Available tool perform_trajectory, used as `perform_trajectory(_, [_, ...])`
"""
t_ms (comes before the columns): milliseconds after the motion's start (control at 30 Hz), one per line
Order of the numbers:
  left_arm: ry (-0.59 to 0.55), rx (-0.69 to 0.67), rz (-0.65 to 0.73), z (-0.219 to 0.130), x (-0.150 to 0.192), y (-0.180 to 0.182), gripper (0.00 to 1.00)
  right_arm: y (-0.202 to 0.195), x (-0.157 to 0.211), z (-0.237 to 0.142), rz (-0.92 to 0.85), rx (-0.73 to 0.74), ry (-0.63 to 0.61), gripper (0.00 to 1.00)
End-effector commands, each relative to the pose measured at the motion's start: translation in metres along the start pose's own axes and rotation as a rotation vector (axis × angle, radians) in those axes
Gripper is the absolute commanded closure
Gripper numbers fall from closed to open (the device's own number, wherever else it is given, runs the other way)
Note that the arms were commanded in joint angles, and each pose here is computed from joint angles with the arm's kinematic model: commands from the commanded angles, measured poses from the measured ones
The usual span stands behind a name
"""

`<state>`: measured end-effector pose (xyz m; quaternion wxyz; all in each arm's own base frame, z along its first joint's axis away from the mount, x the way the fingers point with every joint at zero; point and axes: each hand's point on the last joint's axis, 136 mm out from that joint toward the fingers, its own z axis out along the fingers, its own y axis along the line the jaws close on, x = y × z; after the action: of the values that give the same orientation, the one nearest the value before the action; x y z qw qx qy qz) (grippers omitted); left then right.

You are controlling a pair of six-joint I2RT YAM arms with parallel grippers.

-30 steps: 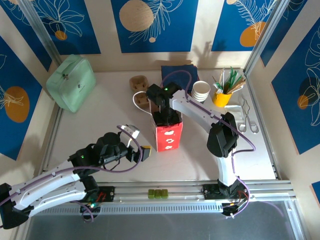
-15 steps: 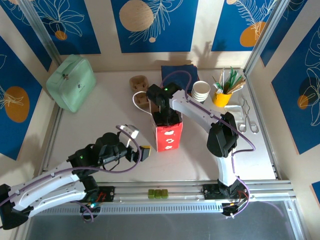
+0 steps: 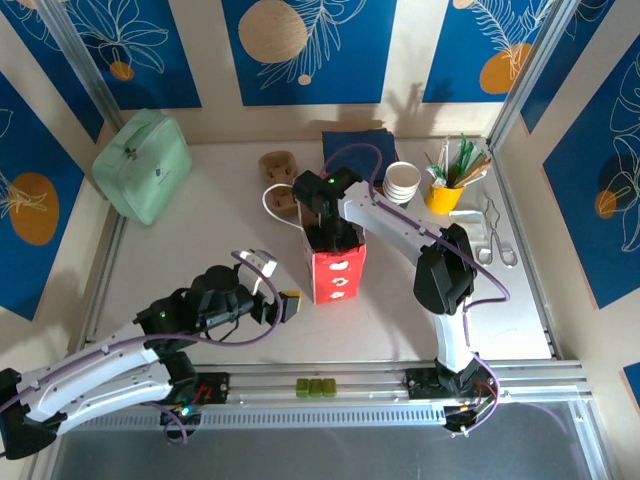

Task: Pack the takeout coffee

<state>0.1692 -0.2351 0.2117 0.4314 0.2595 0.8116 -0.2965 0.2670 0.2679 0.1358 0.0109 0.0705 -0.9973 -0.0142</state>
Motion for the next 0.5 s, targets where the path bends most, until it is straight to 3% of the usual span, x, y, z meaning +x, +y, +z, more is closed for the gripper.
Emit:
perform_trajectory(0, [-0.009, -0.01, -0.009, -0.005, -0.001, 0.001, 0.03, 0.001, 0.006, 0.011, 0.01, -0.002, 0.052, 0.37])
perform_trajectory(467, [-0.014, -0.011, -0.006, -0.009, -0.003, 0.001, 0.03, 0.001, 0.007, 0.026, 0.01, 0.014, 0.108, 0.37])
